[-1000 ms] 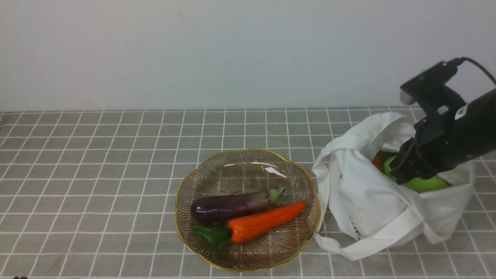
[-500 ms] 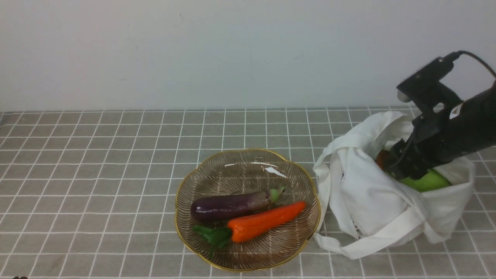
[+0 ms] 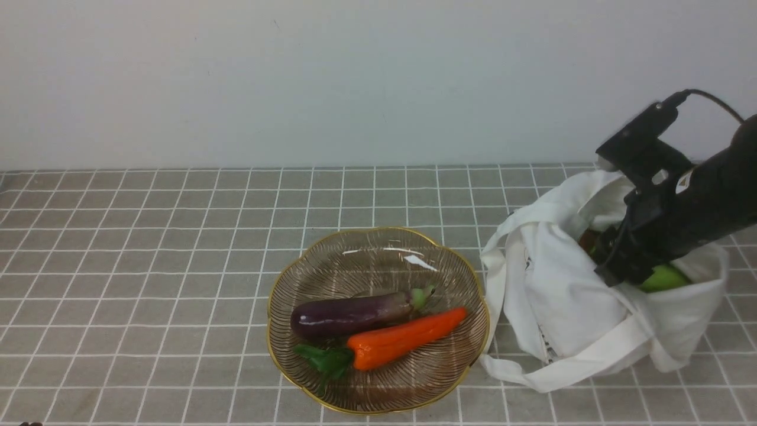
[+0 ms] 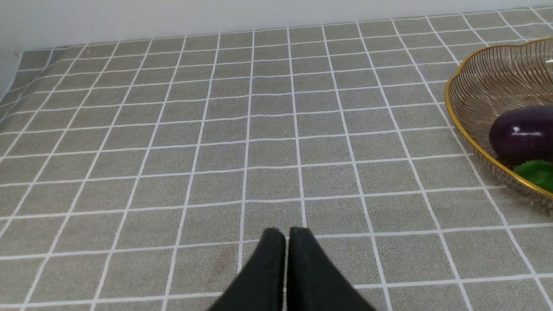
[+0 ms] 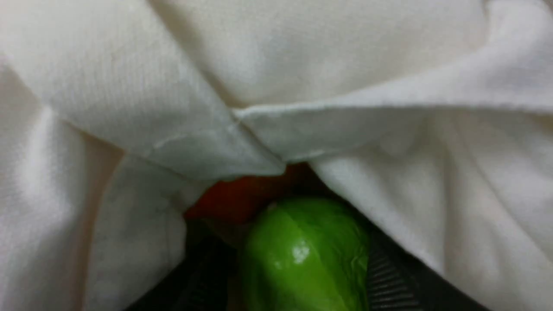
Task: Take vegetables from bag on grey coffee tablecloth place on plate.
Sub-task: 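Reach into the cloth bag and grasp the green vegetable inside with the right gripper, then take the green vegetable out of the bag and place it on the plate with the right gripper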
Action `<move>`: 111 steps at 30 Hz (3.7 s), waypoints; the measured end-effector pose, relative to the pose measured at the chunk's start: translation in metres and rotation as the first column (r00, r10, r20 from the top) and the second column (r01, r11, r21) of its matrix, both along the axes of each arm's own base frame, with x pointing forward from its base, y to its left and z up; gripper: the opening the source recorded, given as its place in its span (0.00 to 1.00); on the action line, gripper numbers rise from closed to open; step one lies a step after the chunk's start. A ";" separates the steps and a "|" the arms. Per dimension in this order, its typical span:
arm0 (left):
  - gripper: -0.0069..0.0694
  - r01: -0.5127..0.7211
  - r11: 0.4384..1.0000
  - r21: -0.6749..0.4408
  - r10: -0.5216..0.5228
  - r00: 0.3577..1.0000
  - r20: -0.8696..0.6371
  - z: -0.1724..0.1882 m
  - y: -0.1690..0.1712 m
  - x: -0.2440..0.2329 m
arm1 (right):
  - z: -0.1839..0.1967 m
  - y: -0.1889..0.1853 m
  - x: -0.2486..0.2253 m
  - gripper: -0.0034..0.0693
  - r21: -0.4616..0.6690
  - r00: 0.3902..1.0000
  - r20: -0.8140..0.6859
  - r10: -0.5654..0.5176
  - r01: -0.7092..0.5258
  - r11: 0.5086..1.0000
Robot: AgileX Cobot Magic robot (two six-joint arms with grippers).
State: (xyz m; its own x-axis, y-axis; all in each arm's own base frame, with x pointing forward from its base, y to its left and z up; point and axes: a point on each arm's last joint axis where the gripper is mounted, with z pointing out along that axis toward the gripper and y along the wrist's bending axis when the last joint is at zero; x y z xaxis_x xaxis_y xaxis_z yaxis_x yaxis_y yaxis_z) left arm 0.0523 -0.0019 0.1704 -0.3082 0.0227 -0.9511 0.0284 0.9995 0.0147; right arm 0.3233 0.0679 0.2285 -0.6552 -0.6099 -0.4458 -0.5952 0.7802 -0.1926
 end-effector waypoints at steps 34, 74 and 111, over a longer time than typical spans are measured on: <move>0.08 0.000 1.000 0.000 0.000 1.000 0.000 0.000 0.000 0.000 | 0.005 -0.004 -0.009 0.45 -0.043 0.998 -0.053 0.018 -0.020 0.999; 0.08 0.000 1.000 0.000 0.000 1.000 0.000 0.000 0.000 0.000 | 0.120 0.002 -0.029 0.55 0.228 0.967 0.228 -0.115 0.062 0.972; 0.08 0.000 1.000 0.000 0.000 1.000 0.000 0.000 0.000 0.000 | -0.010 0.195 0.022 0.60 0.245 0.883 0.274 0.380 -0.446 0.861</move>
